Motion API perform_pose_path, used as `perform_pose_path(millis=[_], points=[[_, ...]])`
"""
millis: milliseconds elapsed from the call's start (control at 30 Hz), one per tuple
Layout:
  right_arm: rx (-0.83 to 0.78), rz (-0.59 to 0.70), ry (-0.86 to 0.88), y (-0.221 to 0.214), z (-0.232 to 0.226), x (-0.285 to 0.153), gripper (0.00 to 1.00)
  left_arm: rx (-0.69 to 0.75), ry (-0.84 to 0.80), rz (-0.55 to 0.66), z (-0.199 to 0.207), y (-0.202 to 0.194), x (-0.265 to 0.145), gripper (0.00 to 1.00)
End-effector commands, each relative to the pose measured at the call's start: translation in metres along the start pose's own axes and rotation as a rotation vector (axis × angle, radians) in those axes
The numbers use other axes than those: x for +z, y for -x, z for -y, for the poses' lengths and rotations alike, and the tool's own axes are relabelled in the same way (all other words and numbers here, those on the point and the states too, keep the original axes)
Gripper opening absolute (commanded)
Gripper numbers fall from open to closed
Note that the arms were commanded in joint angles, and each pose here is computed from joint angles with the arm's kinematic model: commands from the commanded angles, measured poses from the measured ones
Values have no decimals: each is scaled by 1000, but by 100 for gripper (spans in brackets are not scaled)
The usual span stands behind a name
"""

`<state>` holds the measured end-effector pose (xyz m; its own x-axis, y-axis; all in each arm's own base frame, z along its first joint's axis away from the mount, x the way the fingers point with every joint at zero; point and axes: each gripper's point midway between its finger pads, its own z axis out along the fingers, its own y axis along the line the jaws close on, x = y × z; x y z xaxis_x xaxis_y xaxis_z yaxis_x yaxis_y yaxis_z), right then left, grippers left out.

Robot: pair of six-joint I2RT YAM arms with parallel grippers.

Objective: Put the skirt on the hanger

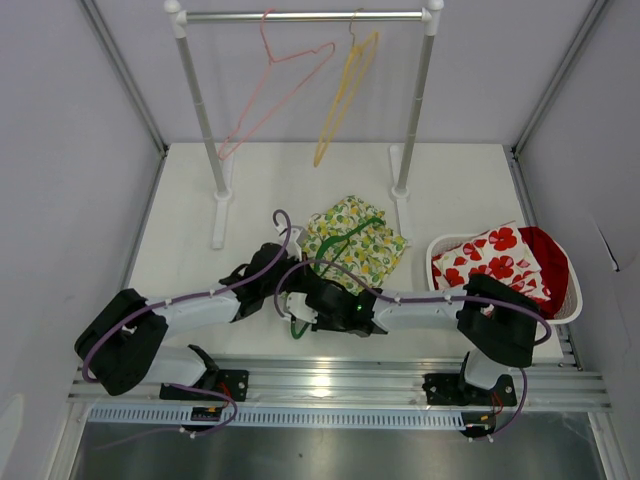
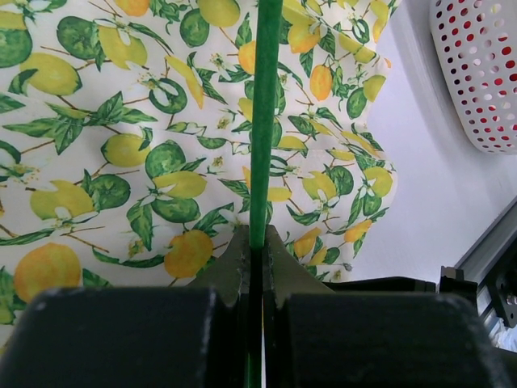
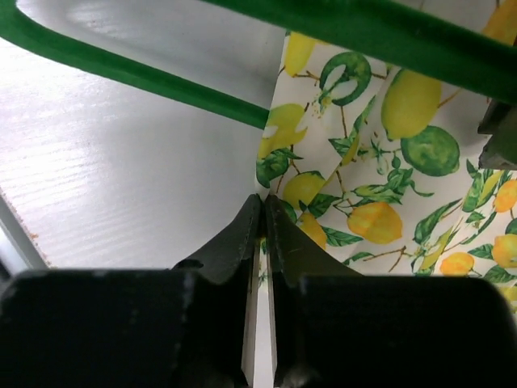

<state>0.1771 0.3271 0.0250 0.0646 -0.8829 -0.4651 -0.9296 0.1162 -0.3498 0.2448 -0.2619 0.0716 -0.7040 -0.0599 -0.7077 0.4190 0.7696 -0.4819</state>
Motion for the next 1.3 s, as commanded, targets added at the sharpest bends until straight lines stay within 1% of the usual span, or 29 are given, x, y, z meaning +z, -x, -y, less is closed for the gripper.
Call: perform_pose_path(millis=[0, 33, 67, 133, 233, 433, 700, 733, 800, 967, 1267], points=[[49, 64, 17, 30, 12, -22, 6, 24, -19, 37, 7, 20, 2, 0], [61, 85, 60, 39, 9, -33, 4, 30, -21, 35, 9, 21, 3, 0], [57, 82, 96, 38, 2, -37, 4, 30, -21, 35, 9, 22, 3, 0], [73, 109, 183, 50, -10, -52, 4, 36, -19, 35, 9, 23, 4, 0], [77, 143, 267, 62, -24, -71, 4, 43, -18, 28, 10, 24, 5, 0], [31, 156, 373, 58, -52, -87, 4, 49, -18, 27, 11, 27, 7, 0], [-17, 132, 450, 51, -73, -90, 3, 50, 0, 21, 8, 26, 7, 0], [-24, 121, 452, 47, -74, -89, 3, 52, -3, 29, 10, 31, 6, 0], [-46, 96, 475, 37, -79, -91, 1, 55, 10, 21, 6, 26, 5, 0], [-56, 80, 536, 21, -95, -96, 1, 52, 35, 21, -1, 25, 4, 0], [-86, 32, 549, 6, -103, -91, 1, 50, 44, 32, -4, 28, -3, 0]])
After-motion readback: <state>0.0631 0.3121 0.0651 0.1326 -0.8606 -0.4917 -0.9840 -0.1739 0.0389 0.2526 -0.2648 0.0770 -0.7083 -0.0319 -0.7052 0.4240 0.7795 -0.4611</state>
